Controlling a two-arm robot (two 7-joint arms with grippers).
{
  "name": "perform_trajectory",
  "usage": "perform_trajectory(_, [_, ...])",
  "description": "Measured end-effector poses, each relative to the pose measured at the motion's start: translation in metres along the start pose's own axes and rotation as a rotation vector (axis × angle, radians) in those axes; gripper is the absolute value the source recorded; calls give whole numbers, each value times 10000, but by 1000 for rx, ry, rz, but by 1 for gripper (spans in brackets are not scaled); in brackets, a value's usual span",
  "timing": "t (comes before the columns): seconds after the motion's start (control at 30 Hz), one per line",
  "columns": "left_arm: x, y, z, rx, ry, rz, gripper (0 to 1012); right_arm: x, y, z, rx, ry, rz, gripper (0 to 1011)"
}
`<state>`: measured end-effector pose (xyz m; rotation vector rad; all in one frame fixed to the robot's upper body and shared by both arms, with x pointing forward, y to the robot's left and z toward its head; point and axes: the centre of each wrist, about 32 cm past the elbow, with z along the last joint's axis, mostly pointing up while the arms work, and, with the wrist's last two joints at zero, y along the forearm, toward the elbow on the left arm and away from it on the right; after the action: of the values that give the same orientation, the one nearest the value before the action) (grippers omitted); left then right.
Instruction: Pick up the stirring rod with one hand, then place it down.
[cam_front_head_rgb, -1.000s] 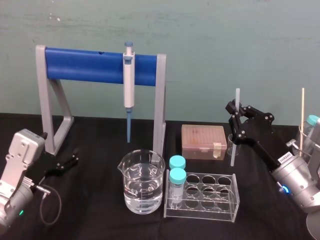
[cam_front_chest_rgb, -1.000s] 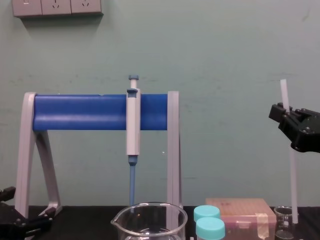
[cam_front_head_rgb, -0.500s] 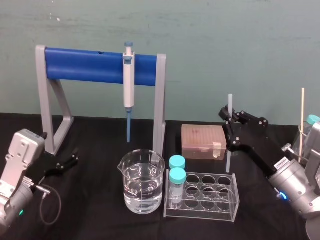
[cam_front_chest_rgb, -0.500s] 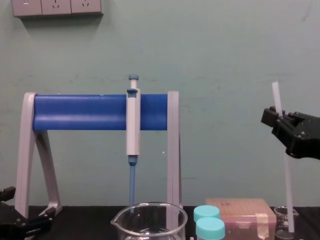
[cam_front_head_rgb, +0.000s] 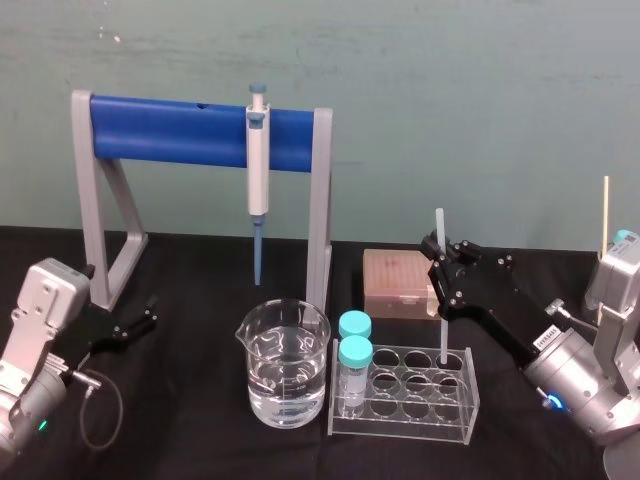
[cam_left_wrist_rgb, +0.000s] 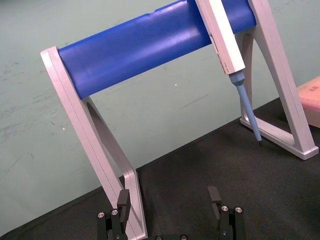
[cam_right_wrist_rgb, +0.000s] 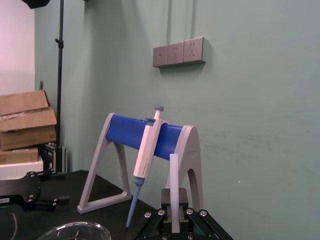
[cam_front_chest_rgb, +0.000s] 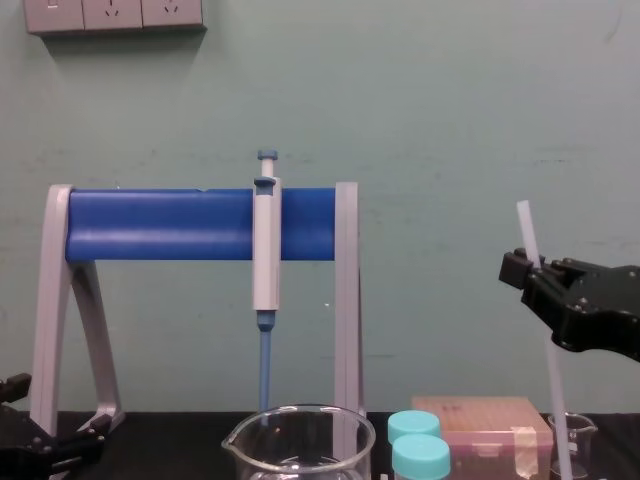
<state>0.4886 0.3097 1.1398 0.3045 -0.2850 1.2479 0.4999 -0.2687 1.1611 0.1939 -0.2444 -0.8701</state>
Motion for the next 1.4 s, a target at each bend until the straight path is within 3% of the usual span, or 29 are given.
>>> perform_trajectory(0.33, [0,0,0,0,0,0,1000,12,5,-43,-35,11,9,72])
perform_trajectory(0.87, [0,0,0,0,0,0,1001,67,4,-214,-150,8,36,71])
perform_trajectory(1.4, [0,0,0,0,0,0,1000,83,9,-243,-168,5,38,72])
